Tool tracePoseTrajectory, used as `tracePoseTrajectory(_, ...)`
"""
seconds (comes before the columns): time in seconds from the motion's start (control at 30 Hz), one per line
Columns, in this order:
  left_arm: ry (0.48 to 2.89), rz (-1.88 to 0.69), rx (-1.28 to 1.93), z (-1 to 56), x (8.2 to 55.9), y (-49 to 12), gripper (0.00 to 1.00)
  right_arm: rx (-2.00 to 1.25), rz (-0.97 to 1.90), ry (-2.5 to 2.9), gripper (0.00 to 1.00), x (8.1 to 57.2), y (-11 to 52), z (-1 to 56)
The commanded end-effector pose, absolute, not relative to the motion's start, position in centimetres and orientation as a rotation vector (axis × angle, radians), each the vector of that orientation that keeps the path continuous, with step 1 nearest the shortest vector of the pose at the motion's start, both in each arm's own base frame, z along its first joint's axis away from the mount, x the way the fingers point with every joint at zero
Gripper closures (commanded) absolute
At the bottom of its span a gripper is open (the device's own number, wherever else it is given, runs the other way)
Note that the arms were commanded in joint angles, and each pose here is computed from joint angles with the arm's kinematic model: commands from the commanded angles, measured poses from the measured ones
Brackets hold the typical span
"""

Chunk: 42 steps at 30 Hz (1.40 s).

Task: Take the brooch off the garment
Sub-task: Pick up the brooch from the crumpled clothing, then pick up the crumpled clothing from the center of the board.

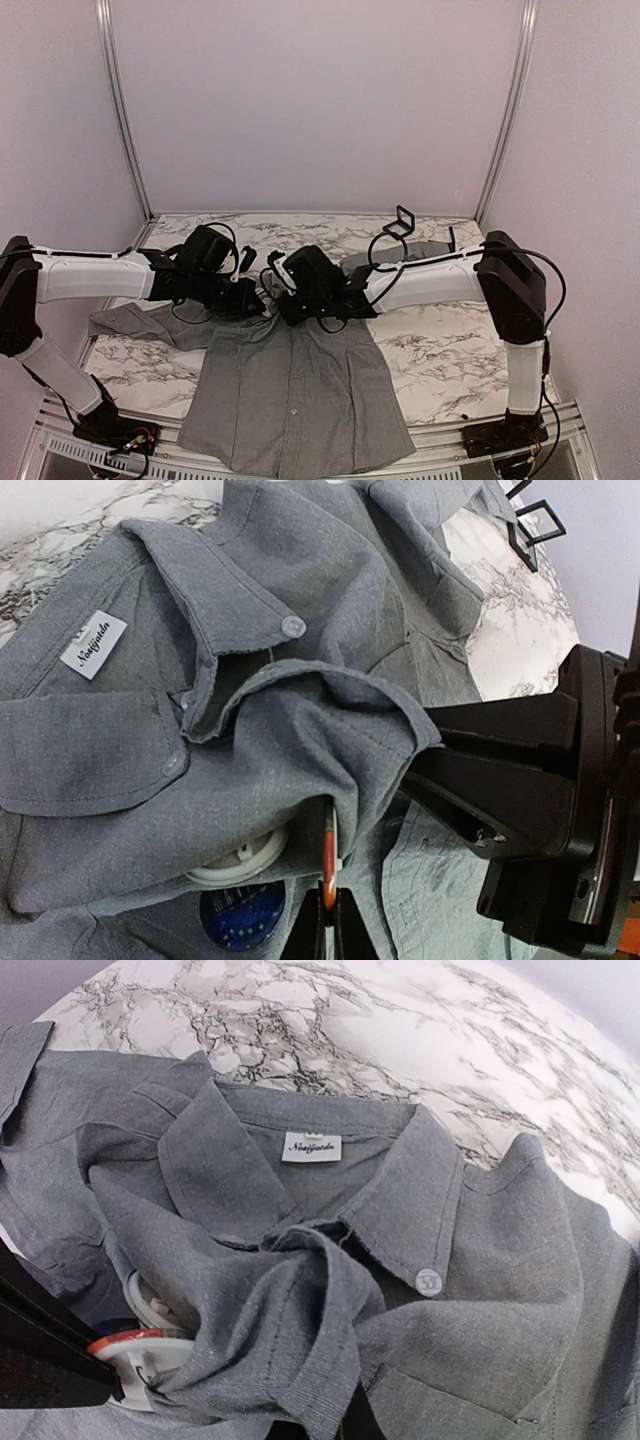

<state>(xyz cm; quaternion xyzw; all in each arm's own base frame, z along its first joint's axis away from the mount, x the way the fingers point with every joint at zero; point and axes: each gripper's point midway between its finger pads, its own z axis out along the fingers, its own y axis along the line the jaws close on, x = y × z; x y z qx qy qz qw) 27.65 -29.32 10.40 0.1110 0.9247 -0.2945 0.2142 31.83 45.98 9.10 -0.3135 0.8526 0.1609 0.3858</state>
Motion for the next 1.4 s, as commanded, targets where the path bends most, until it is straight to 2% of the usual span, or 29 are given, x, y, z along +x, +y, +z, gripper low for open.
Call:
tracePoseTrajectory(0.0, 2.714, -0.947, 0.434, 8.4, 24.3, -30.1, 1.0, -0.781, 0.385, 2.015, 1.0, 33.6, 45.7, 12.9)
tracePoseTrajectory(0.37, 2.671, -1.226, 0.35, 7.3, 24.7, -32.4, 1.0, -0.764, 0.556, 1.967, 0.99, 33.5, 45.9, 14.6)
tracePoseTrajectory(0.47, 2.652, -1.254, 0.321, 7.4, 25.3, -32.4, 1.0, -0.762, 0.571, 1.993, 0.87, 33.1, 45.4, 14.5)
tracePoseTrajectory(0.6, 2.63, -1.296, 0.288, 7.8, 26.1, -32.4, 1.0, -0.744, 0.596, 2.02, 0.67, 32.2, 44.3, 15.3)
tracePoseTrajectory(0.8, 2.627, -1.352, 0.285, 8.4, 26.4, -32.5, 1.0, -0.777, 0.685, 2.004, 0.51, 30.1, 43.3, 17.7)
tracePoseTrajectory(0.93, 2.635, -1.359, 0.319, 8.8, 26.5, -32.5, 1.0, -0.856, 0.717, 2.001, 0.4, 28.2, 42.9, 17.3)
tracePoseTrajectory(1.07, 2.669, -1.375, 0.348, 9.1, 26.2, -32.4, 1.0, -0.989, 0.664, 1.963, 0.32, 26.6, 43.4, 16.2)
tracePoseTrajectory(1.37, 2.744, -1.457, 0.385, 9.7, 24.7, -31.3, 1.0, -1.085, 0.541, 1.833, 0.26, 25.4, 43.3, 13.1)
